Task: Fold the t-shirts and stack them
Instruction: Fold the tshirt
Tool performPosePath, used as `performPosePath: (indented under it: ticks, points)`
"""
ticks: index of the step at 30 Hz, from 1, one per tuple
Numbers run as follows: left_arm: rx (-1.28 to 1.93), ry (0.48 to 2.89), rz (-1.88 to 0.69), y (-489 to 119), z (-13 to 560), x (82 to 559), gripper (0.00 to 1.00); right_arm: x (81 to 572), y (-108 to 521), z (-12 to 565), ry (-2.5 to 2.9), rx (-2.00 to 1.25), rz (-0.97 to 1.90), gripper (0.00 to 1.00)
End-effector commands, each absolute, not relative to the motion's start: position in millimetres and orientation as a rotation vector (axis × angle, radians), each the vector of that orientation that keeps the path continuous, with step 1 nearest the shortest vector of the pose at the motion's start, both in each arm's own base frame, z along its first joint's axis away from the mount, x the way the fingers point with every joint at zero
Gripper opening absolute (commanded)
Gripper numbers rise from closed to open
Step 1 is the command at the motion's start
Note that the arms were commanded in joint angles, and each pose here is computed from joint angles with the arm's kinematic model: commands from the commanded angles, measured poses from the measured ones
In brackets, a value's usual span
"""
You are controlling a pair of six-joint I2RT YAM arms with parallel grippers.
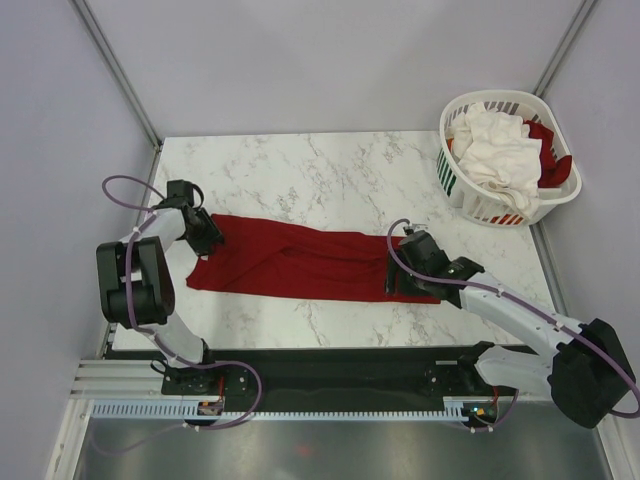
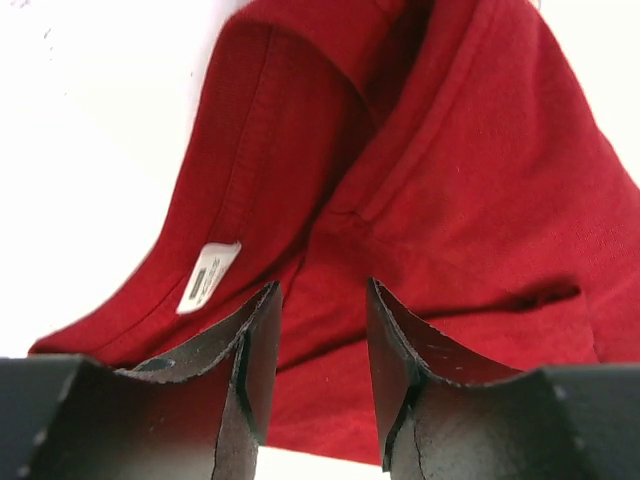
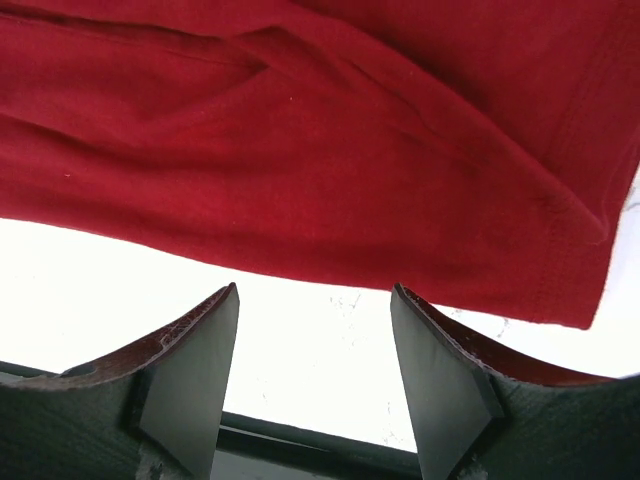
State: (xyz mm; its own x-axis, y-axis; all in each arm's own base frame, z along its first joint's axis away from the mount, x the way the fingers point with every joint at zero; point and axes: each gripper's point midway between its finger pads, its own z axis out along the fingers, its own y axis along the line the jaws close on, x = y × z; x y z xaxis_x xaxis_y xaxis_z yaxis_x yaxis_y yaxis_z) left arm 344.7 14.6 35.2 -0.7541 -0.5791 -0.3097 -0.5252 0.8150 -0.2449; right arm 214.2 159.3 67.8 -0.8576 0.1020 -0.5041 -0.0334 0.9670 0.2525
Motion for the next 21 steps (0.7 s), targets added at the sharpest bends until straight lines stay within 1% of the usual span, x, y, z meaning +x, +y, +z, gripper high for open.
performPosePath:
  ticks: [1,4,5,7,8,10,11,14,16,21]
  points:
    - [-0.846,2.534,-0.200,20,45,375,0.46,218,155,79,2.546,0.050,0.317,0.71]
    - [-0.837,2.522,-0.200,19,42,382,0.40,215,151,79,2.551,0.045,0.297,0.70]
    - [-0.838,2.520,-0.199,20,41,383,0.34,215,150,78,2.551,0.048,0.292,0.70]
    - [-0.832,2.514,-0.202,19,41,385,0.27,215,148,78,2.547,0.046,0.282,0.71]
    - [-0.831,2.513,-0.197,19,40,385,0.16,215,147,78,2.547,0.049,0.277,0.71]
    - [-0.825,2.512,-0.192,20,40,385,0.06,215,147,76,2.554,0.046,0.269,0.71]
    - [-0.823,2.504,-0.183,21,43,386,0.02,215,147,75,2.558,0.044,0.265,0.71]
    - [-0.816,2.491,-0.177,22,50,383,0.02,217,148,75,2.558,0.046,0.259,0.71]
    - [-0.800,2.454,-0.163,25,68,382,0.02,218,148,74,2.558,0.040,0.254,0.70]
    - [-0.809,2.421,-0.024,49,102,359,0.02,220,144,72,2.559,0.039,0.217,0.71]
